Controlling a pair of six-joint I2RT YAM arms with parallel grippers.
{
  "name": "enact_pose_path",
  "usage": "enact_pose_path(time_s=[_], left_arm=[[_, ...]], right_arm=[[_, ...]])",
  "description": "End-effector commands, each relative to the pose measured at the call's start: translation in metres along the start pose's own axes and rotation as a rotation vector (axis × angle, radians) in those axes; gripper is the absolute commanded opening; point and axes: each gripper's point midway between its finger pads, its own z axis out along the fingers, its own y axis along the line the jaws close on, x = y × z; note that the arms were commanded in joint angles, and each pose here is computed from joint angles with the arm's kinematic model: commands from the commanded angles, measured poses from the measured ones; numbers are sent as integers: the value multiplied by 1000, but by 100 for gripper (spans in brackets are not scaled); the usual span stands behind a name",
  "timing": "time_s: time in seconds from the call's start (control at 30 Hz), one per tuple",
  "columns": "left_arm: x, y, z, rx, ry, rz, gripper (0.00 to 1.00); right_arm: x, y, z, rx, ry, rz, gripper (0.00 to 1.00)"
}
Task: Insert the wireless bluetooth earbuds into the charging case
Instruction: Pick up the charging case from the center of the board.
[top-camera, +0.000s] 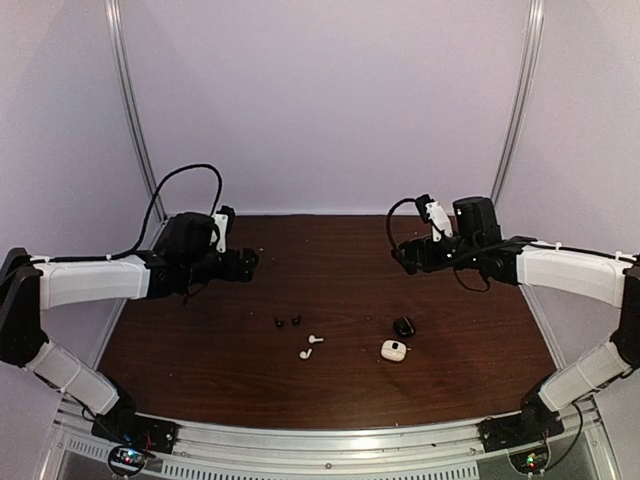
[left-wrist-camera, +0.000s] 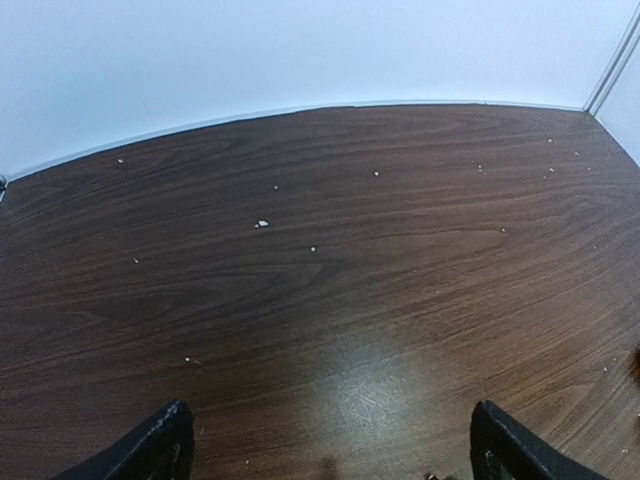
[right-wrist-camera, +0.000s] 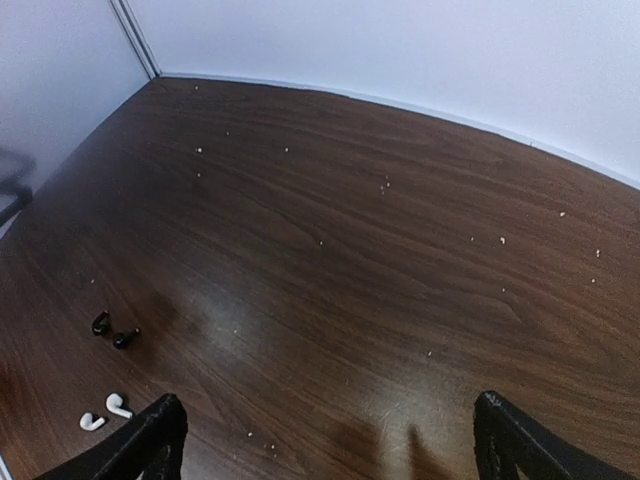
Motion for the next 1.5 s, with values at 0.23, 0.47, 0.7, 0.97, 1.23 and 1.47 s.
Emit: enact_pose_path(time_s=[0.23,0.47,0.7,0.97,1.23,1.47], left_arm=[[-29,-16,-19,10,-136,19,98],[-25,-29,-18,21,-128,39,98],[-26,-32,-18,24,-130,37,98],[-28,-34,-14,22,-129,36,97],[-29,-39,-14,51,-142,37,98],[-28,-40,-13,56,-143,41,98]], right_arm=[[75,6,-18,25,270,55,100],[108,0,-8,67,362,68,95],[123,4,2,85,431,28,84],[150,15,7,57,499,28,79],[174,23,17,36,550,26,72],[188,15,23,69,582,12,60]])
